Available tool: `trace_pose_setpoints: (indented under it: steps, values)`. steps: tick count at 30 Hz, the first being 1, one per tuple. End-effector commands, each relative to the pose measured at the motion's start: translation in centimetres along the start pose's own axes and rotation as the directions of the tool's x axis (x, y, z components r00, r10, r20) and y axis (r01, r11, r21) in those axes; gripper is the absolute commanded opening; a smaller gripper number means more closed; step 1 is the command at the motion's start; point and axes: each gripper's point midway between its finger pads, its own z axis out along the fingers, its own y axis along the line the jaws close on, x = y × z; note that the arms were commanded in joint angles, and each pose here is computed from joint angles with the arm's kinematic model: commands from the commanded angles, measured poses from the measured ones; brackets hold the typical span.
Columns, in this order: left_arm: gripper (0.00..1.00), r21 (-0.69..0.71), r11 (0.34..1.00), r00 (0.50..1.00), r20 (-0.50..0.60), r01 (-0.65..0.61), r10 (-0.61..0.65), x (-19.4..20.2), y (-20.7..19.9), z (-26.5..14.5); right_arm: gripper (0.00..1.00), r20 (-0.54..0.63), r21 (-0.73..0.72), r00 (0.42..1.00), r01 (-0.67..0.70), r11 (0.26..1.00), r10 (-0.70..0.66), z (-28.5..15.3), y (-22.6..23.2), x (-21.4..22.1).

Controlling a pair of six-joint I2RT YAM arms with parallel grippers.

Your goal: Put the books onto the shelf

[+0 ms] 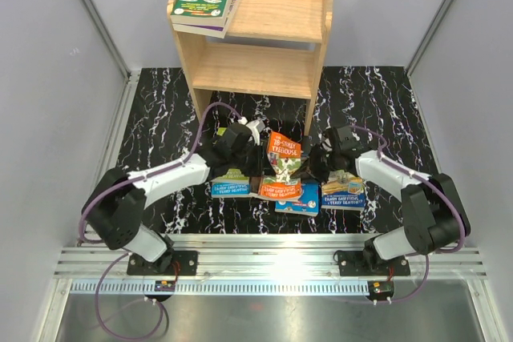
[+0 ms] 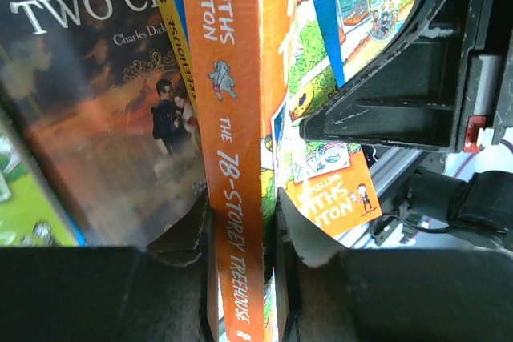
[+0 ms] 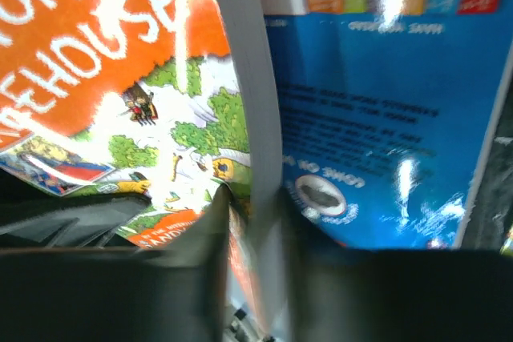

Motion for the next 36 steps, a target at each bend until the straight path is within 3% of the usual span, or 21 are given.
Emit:
trace_pose_setpoints:
  steps: [1, 3, 4, 8, 12, 18, 23, 24, 27, 30, 36]
  values:
    - [0.0, 0.08, 0.982, 0.98, 0.121, -0.171, 0.161, -1.4, -4.9, -2.7, 0.41, 0.073, -0.046, 0.994, 0.079, 0.996, -0.075, -2.0, 3.9, -1.4]
    - [0.0, 0.012, 0.981, 0.965, 0.184, -0.193, 0.187, -2.4, -5.0, -4.3, 0.88, 0.095, -0.019, 0.99, 0.102, 0.995, -0.1, -4.0, 4.9, -1.6]
    - [0.0, -0.006, 0.979, 0.958, 0.204, -0.203, 0.2, -2.7, -5.0, -4.9, 1.0, 0.13, 0.017, 0.982, 0.133, 0.991, -0.134, -4.8, 4.9, -2.1]
    - [0.0, -0.091, 0.97, 0.891, 0.385, -0.224, 0.242, -5.5, -6.4, -9.2, 1.0, 0.205, 0.098, 0.956, 0.194, 0.976, -0.211, -9.2, 6.5, -3.0]
    - [0.0, -0.227, 0.956, 0.743, 0.603, -0.188, 0.289, -9.6, -6.9, -13.2, 1.0, 0.275, 0.133, 0.931, 0.208, 0.969, -0.238, -14.1, 8.1, -2.6]
    - [0.0, -0.336, 0.929, 0.527, 0.767, -0.158, 0.367, -14.4, -9.5, -16.0, 1.0, 0.333, 0.097, 0.914, 0.212, 0.972, -0.233, -18.2, 9.0, -0.4]
    - [0.0, -0.4, 0.904, 0.407, 0.809, -0.15, 0.425, -18.1, -11.9, -16.5, 1.0, 0.322, 0.148, 0.918, 0.194, 0.97, -0.233, -19.3, 6.6, 1.3]
    - [0.0, -0.38, 0.916, 0.357, 0.844, -0.13, 0.401, -19.3, -13.1, -17.7, 1.0, 0.315, 0.163, 0.92, 0.188, 0.969, -0.232, -19.5, 5.8, 2.1]
    - [0.0, -0.416, 0.896, 0.281, 0.851, -0.157, 0.444, -21.3, -15.2, -18.6, 1.0, 0.314, 0.19, 0.923, 0.171, 0.967, -0.225, -20.2, 4.2, 3.3]
    - [0.0, -0.446, 0.877, 0.226, 0.849, -0.178, 0.477, -22.9, -16.9, -18.4, 1.0, 0.322, 0.2, 0.923, 0.152, 0.968, -0.211, -20.9, 3.1, 4.3]
    - [0.0, -0.466, 0.869, 0.173, 0.854, -0.167, 0.491, -24.1, -17.4, -15.8, 1.0, 0.326, 0.23, 0.925, 0.122, 0.965, -0.195, -21.8, 1.6, 5.6]
